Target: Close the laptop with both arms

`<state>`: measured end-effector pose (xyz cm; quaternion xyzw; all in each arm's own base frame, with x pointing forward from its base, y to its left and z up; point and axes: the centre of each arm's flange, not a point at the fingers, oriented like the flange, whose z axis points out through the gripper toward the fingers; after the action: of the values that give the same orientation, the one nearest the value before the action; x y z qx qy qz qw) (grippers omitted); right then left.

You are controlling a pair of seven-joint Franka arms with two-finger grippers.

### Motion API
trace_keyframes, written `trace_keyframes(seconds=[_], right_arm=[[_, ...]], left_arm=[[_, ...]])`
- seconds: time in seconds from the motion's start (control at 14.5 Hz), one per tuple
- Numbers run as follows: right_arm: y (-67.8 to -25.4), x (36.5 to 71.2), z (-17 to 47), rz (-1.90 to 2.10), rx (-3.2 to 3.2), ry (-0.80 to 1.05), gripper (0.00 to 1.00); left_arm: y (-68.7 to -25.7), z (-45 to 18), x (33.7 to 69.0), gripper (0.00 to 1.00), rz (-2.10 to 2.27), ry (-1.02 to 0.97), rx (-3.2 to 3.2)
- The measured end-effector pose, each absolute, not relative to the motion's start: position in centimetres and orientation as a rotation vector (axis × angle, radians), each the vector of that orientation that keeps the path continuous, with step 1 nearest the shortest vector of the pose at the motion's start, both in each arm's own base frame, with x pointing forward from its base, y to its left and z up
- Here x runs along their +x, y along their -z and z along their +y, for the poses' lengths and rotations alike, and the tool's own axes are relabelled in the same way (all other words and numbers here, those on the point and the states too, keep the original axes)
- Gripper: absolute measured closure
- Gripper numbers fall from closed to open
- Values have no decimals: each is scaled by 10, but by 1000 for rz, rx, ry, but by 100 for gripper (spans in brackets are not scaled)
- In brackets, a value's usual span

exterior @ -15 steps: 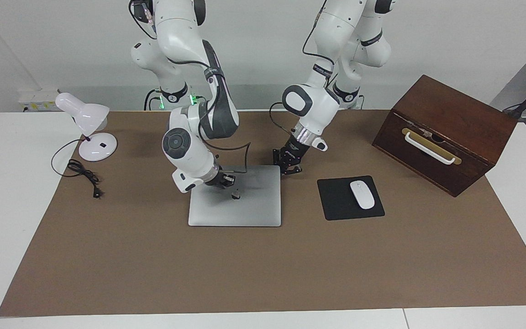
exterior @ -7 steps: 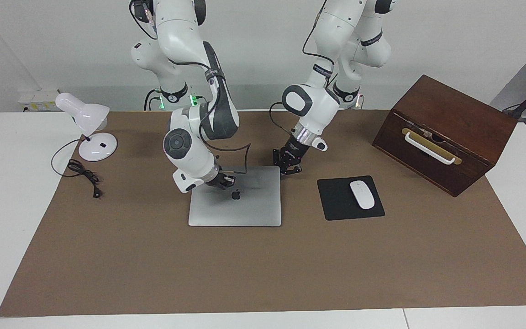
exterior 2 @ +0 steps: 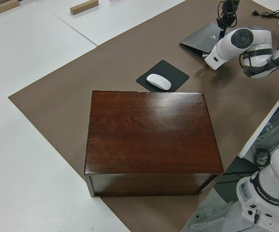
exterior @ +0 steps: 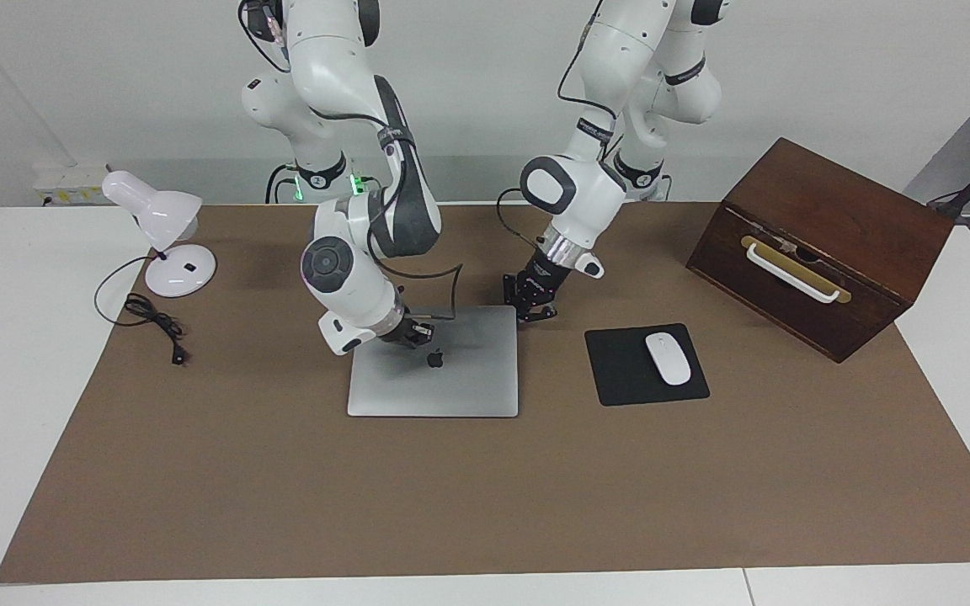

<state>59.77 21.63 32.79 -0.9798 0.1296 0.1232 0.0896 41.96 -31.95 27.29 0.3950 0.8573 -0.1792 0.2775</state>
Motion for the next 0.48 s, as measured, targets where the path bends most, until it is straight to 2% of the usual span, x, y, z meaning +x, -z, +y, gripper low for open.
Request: trace_keyframes(seconds=[0.48], right_arm=[[-348,595,218,363,-2894,-387,99]], left_arm=[[-273,-319,420,99,2302,481,1058]])
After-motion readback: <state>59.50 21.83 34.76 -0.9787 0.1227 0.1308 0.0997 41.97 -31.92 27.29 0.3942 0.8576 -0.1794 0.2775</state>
